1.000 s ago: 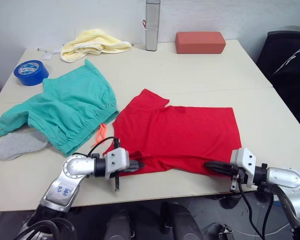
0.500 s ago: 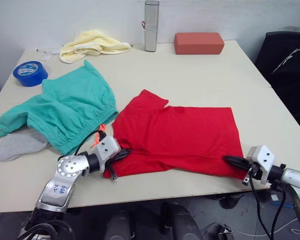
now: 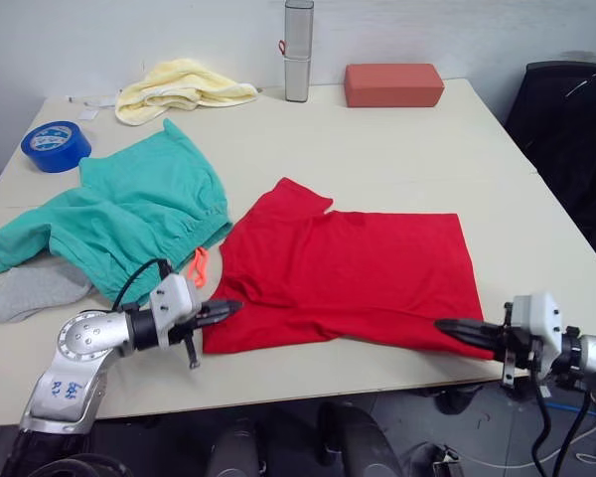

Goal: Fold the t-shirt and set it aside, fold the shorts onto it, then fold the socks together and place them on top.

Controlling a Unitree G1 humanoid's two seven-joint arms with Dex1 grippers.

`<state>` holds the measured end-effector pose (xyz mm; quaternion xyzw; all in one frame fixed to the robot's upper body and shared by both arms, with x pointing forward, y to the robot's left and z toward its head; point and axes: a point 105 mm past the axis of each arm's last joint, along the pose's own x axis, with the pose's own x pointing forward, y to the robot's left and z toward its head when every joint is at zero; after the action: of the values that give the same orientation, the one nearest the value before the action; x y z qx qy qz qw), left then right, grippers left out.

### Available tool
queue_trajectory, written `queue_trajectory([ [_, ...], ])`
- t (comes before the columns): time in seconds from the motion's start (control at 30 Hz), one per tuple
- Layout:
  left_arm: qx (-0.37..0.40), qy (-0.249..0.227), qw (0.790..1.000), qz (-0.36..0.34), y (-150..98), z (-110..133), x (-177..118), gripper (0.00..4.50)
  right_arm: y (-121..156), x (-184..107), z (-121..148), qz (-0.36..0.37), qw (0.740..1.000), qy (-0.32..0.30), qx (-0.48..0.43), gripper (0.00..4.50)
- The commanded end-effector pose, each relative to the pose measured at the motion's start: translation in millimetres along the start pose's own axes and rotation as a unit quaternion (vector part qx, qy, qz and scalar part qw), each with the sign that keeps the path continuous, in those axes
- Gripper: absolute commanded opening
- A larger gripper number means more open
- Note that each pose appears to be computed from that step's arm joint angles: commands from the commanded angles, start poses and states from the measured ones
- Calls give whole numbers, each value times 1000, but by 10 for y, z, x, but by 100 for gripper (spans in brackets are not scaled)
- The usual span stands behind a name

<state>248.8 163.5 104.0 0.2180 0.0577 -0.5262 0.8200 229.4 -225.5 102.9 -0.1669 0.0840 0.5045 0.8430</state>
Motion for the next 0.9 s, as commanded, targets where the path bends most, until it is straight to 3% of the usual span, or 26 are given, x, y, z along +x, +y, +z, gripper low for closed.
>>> queue_trajectory([
  [0.03, -2, 32, 999, 27, 5, -117, 33, 0, -102, -78, -175, -32, 999, 34, 2, 2],
  [0.27, -48, 124, 990, 38, -69, -487, -72, 0, -227, -419, -450, -54, 994, 94, -3, 2],
  [0.43, -62, 152, 984, 71, -5, -612, -165, 0, -536, -622, -488, -140, 984, 107, -13, 2],
  [0.7, -67, 98, 989, 92, 81, -454, -199, 0, -676, -631, -335, -157, 982, 96, -36, 2],
  [0.8, -60, 48, 993, 85, 99, -266, -290, 0, -669, -640, -132, -149, 987, 53, -33, 2],
  [0.9, -18, 5, 997, 69, 95, -49, -420, 58, -492, -632, 69, -98, 995, 24, -28, 37],
])
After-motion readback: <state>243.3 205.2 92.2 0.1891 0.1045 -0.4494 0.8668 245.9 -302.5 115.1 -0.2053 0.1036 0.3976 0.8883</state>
